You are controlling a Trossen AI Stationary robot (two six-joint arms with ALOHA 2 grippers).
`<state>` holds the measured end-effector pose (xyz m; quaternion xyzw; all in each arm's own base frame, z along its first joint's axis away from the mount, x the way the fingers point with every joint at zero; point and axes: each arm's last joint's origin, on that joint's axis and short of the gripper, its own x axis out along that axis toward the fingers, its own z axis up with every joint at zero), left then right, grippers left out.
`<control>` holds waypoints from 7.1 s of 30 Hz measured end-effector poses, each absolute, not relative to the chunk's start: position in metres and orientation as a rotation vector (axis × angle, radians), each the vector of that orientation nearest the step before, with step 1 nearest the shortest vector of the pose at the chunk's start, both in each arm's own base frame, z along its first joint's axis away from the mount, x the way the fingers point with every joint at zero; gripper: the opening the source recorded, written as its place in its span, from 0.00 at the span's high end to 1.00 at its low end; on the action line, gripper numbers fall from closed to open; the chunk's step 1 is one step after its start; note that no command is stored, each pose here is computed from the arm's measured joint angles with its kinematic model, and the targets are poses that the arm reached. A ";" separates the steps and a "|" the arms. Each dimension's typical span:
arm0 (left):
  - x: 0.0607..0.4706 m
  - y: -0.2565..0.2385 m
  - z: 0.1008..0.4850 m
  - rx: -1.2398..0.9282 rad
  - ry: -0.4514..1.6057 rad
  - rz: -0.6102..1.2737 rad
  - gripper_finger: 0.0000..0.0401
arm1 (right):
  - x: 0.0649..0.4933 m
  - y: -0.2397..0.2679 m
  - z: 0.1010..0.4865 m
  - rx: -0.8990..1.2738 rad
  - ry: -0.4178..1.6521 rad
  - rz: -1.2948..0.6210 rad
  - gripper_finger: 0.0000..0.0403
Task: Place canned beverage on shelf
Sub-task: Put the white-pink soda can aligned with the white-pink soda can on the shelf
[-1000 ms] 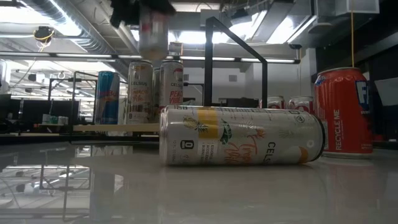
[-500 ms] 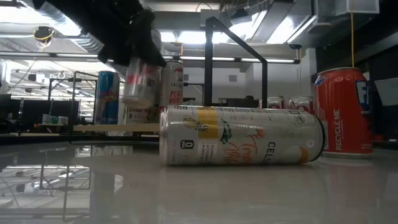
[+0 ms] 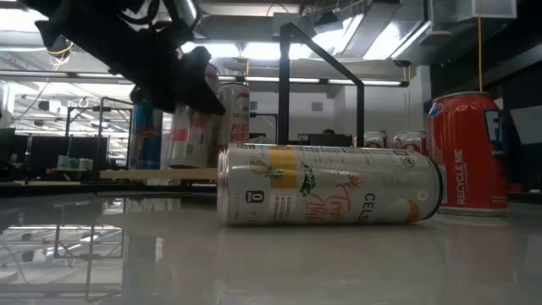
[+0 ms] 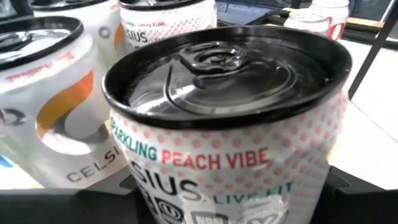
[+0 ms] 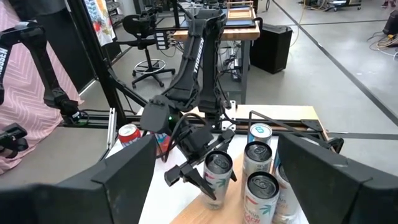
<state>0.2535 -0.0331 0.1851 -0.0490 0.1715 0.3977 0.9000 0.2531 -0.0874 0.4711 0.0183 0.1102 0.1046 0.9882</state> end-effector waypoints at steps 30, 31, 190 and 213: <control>0.256 -0.031 0.177 -0.052 0.372 0.853 0.28 | 0.253 -0.087 0.471 0.037 0.222 0.210 0.18; 0.256 -0.031 0.178 -0.048 0.367 0.863 0.28 | 0.253 -0.087 0.471 0.037 0.222 0.210 0.18; 0.212 -0.057 0.246 -0.065 0.374 0.723 0.27 | 0.251 -0.087 0.464 0.075 0.291 0.212 0.18; 0.240 -0.050 0.212 -0.104 0.446 0.803 0.26 | 0.251 -0.087 0.464 0.074 0.290 0.212 0.18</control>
